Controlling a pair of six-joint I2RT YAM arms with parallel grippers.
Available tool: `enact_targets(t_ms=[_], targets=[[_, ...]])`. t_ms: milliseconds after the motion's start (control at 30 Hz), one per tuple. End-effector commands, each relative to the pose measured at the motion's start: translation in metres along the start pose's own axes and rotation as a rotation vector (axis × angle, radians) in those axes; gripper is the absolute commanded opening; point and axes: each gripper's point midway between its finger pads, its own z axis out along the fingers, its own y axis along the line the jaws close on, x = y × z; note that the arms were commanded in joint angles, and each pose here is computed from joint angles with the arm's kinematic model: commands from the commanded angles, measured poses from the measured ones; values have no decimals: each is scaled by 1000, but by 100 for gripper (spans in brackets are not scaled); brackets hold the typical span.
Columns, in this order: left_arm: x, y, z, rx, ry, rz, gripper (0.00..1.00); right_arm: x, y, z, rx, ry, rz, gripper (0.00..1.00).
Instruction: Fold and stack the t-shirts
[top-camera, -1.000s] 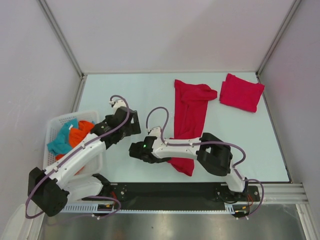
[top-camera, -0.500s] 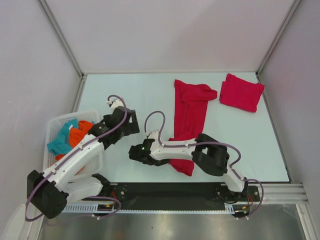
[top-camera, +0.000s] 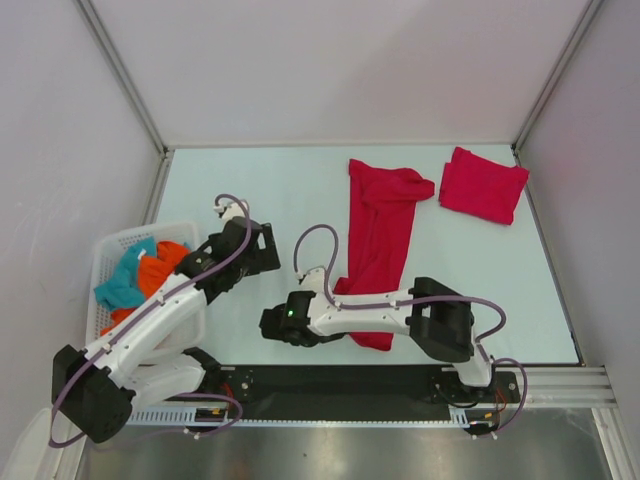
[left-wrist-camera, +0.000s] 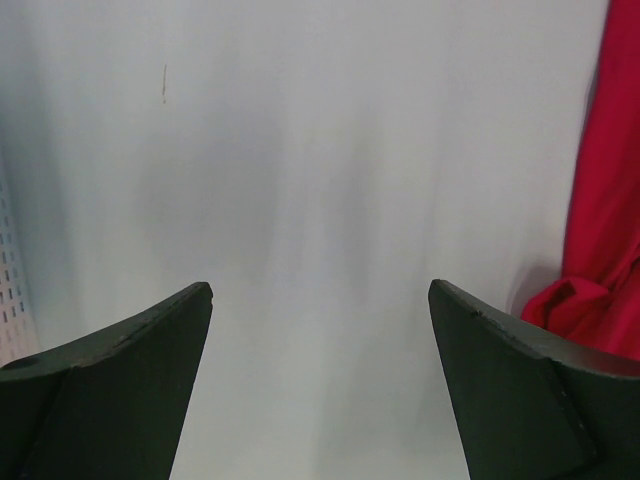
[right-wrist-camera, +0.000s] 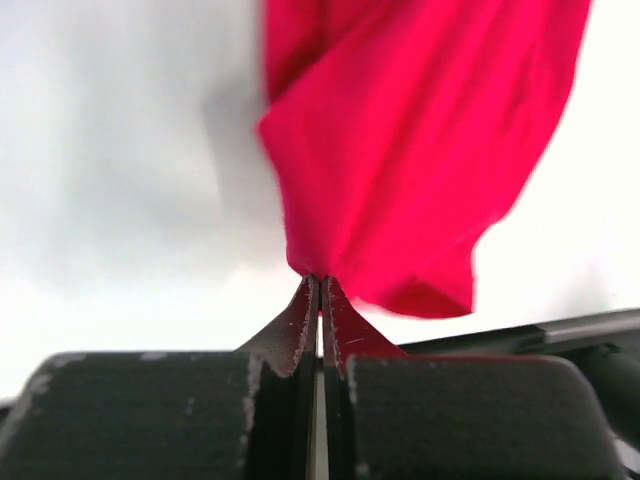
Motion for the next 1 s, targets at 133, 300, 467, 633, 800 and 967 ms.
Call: enact_targets(t_ms=[133,300,467,633,800,967], targets=[[1,-9,7,47,-3,-15,95,1,-29,-53,20,-49,27,0],[2,-8,5,50,-6,-15,95,19,-23,-59,-2,1,85,0],[0,-8,3,58,-11,-16,95,28,-16,-48,34,32,74,35],[-3,-8,0,60,-22,-16,95,10,-8,-47,29,-9,66,42],[-2,-9,2,59,-14,-12,95,-6,-13,-35,62,-27,84,43],[17,-23,18,124,44,0,95,-17,-30,-25,72,-18,172,43]])
